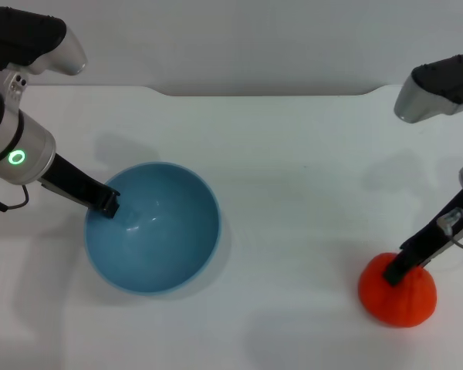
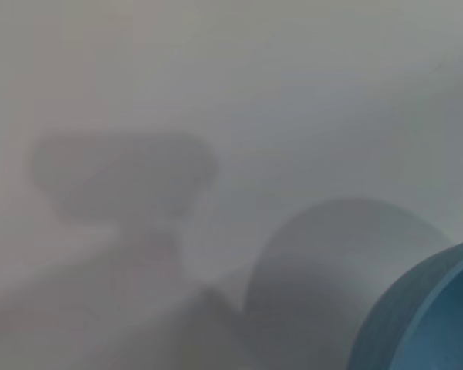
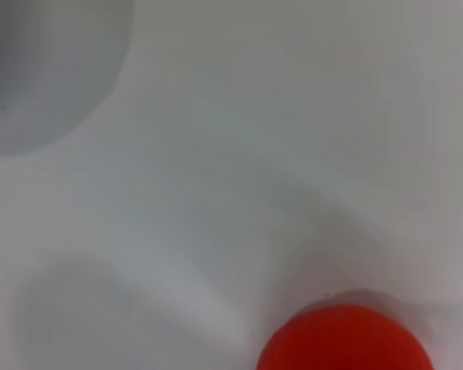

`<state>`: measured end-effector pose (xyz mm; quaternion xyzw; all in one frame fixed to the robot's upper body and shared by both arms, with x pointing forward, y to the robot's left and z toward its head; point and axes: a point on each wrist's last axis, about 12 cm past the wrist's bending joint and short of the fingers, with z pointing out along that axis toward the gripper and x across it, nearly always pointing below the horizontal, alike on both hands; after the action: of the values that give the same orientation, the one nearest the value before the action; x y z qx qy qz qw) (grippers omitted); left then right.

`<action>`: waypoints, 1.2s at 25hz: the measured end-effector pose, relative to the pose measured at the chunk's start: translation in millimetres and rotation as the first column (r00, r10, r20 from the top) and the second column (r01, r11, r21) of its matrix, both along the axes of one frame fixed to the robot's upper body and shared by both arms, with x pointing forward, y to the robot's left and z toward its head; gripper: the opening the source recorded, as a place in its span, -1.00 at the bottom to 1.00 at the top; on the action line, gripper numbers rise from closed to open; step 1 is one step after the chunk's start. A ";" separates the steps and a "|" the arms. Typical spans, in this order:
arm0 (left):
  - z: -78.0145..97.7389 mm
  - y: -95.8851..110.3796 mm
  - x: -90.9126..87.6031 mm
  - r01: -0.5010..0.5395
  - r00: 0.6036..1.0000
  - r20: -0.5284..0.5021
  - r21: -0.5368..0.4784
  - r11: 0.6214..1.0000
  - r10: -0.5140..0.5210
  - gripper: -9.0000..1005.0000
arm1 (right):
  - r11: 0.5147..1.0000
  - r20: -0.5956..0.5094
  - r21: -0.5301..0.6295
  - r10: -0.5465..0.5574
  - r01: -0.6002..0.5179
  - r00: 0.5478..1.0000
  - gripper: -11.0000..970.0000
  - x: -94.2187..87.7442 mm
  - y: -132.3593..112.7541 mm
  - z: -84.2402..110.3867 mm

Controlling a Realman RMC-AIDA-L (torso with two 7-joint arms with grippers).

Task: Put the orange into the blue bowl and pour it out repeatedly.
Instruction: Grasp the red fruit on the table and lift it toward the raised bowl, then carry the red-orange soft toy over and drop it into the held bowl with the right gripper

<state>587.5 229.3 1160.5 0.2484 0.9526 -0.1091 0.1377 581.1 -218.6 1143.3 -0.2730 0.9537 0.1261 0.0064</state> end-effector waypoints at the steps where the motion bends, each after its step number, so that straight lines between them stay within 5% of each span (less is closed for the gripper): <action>1: 0.1 -0.1 0.0 0.000 1.000 0.000 0.000 1.000 0.000 -0.99 | 1.000 0.000 -0.005 0.007 -0.007 1.000 0.05 -0.4 1.3 -1.4; 7: 1.7 -0.5 0.5 0.002 1.000 0.008 0.000 1.000 -0.002 -0.98 | 0.999 -0.016 -0.018 0.026 -0.026 1.000 0.01 -1.2 4.3 -8.6; 17: 2.6 -0.7 0.8 0.003 1.000 0.013 -0.001 1.000 -0.003 -0.99 | 1.000 0.013 -0.002 0.015 -0.015 1.000 -0.56 -0.4 1.0 -0.3; 30: 8.7 -21.3 5.4 0.058 0.998 0.028 -0.056 0.997 -0.056 -0.99 | 0.972 0.314 0.226 -0.012 -0.062 0.949 -0.79 -20.5 -23.0 88.8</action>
<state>592.9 207.9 1169.2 0.2728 0.9398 -0.1366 0.1539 560.6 -241.5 1232.1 -0.2990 0.9155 0.1925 0.1881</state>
